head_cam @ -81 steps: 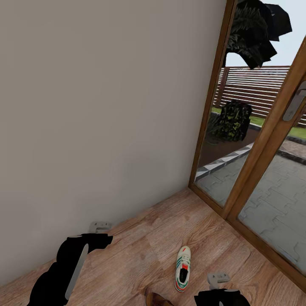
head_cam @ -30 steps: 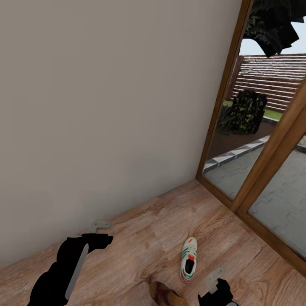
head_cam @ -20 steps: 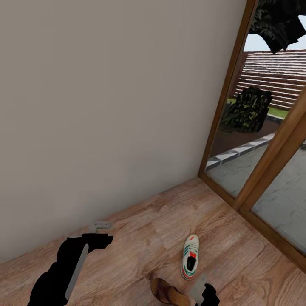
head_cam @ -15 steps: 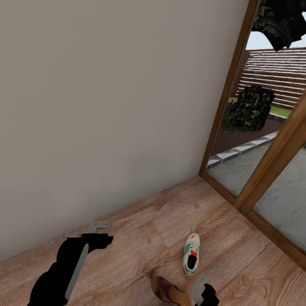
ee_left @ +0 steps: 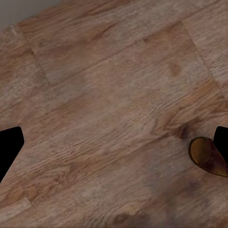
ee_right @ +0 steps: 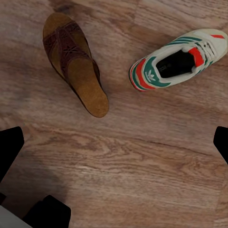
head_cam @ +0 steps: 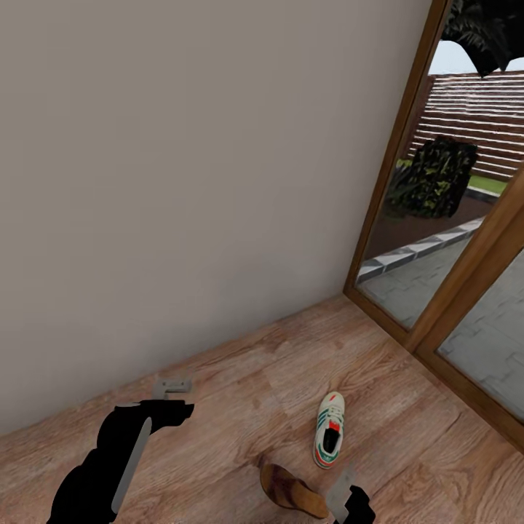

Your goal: Pick up the two gym shoes and the two sandals from the corridor floor and place them onto the hallstand (shoe rack) in the corridor, making sure they are on the rack and not on the floor. Arrange them so the two gym shoes are next to each other and the two sandals are next to each other.

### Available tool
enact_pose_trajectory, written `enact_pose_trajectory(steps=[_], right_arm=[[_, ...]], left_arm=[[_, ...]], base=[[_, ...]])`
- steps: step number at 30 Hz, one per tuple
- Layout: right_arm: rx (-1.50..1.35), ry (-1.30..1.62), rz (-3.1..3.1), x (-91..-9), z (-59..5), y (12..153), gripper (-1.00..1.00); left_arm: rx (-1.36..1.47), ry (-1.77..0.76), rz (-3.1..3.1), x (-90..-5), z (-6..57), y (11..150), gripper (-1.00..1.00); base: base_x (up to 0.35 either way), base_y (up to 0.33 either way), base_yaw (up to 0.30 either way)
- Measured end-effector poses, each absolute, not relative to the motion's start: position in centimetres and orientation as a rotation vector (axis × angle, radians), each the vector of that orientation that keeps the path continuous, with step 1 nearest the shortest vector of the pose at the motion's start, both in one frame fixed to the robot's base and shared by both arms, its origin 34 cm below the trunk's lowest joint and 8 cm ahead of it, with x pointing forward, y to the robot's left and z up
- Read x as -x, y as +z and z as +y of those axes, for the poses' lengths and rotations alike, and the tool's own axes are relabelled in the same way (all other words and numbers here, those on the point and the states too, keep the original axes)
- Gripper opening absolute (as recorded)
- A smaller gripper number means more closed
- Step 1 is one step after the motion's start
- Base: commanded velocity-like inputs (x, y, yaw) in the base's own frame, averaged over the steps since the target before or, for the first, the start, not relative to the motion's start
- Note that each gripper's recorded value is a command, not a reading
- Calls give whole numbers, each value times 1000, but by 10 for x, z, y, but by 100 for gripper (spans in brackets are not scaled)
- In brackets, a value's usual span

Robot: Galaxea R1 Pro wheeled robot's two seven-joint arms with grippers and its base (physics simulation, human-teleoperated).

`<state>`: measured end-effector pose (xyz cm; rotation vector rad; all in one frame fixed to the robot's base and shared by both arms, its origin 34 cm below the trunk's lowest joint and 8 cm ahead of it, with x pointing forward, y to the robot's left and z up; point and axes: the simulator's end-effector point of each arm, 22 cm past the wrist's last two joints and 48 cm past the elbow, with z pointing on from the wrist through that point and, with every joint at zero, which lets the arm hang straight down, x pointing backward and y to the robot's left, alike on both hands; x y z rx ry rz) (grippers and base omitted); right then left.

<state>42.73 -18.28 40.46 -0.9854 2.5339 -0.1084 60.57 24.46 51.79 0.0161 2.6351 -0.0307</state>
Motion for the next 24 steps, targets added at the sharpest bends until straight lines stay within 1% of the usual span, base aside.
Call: enact_pose_trajectory(steps=[24], right_arm=[[1025,-110,2571,-397,-195,328,100]], left_arm=[[-16,-33,2671,-590,244,449,100]], base=[[0,0,0]])
